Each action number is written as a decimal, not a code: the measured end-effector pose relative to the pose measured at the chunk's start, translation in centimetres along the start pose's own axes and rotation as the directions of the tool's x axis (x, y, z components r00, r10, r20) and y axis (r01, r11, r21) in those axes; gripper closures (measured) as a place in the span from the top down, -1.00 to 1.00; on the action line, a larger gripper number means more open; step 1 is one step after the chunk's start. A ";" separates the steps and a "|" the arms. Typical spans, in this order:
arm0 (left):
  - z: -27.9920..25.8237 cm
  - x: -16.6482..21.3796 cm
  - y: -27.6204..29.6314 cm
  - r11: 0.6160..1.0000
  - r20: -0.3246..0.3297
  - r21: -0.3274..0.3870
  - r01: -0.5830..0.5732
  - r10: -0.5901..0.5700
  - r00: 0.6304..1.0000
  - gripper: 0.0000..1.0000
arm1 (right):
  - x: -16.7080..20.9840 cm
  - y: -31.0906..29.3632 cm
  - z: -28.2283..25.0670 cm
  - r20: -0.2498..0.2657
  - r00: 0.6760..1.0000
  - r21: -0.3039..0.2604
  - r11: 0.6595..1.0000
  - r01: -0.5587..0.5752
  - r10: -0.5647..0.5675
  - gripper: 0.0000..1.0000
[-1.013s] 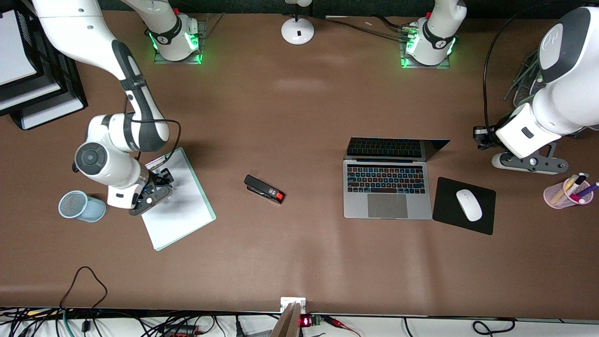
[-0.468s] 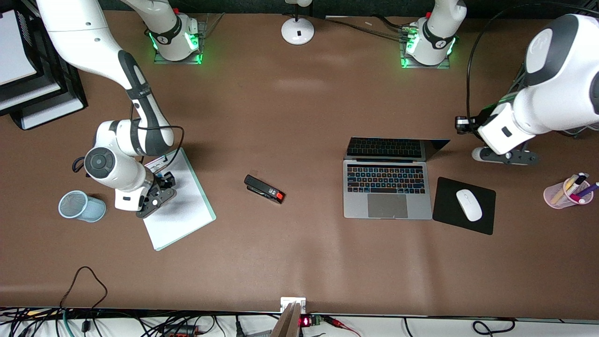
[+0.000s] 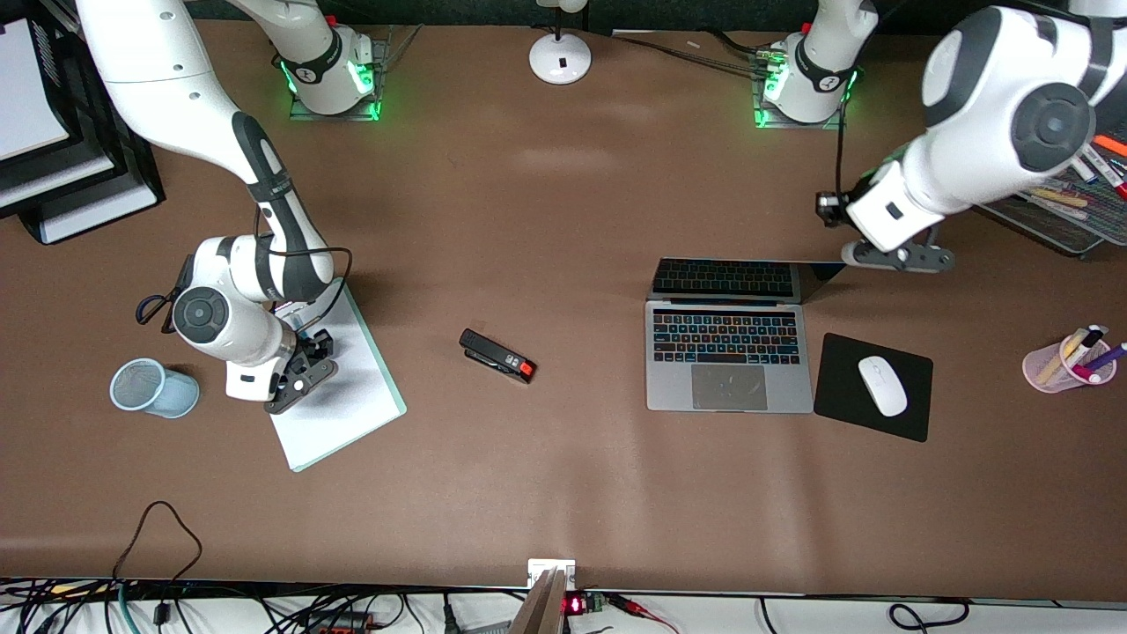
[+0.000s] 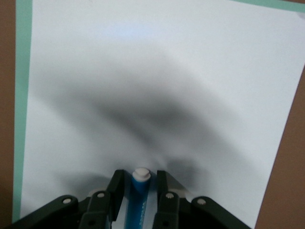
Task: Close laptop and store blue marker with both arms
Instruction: 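Lift the marker with the right gripper while the left gripper reaches the laptop lid, then push the laptop lid down with the left gripper while the right gripper drops the marker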
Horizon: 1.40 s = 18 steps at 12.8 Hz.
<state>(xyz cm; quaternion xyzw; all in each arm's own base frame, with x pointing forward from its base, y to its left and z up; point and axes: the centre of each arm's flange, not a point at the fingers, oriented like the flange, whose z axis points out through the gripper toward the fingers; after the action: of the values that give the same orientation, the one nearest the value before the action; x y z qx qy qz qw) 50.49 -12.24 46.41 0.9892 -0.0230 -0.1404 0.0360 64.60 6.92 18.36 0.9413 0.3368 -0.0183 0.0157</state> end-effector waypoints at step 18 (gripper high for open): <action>12.0 2.3 5.5 0.998 -0.306 -0.053 -0.042 0.024 0.952 -0.98 | -8.6 14.8 -21.5 -0.333 0.931 0.033 0.985 0.169 -0.149 -0.65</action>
<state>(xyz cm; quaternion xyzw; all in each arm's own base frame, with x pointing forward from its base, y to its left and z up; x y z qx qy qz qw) 49.13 -18.65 34.67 0.9970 -0.0294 0.0141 0.0704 67.92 -9.07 40.48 0.9007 0.4091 0.1279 -0.0712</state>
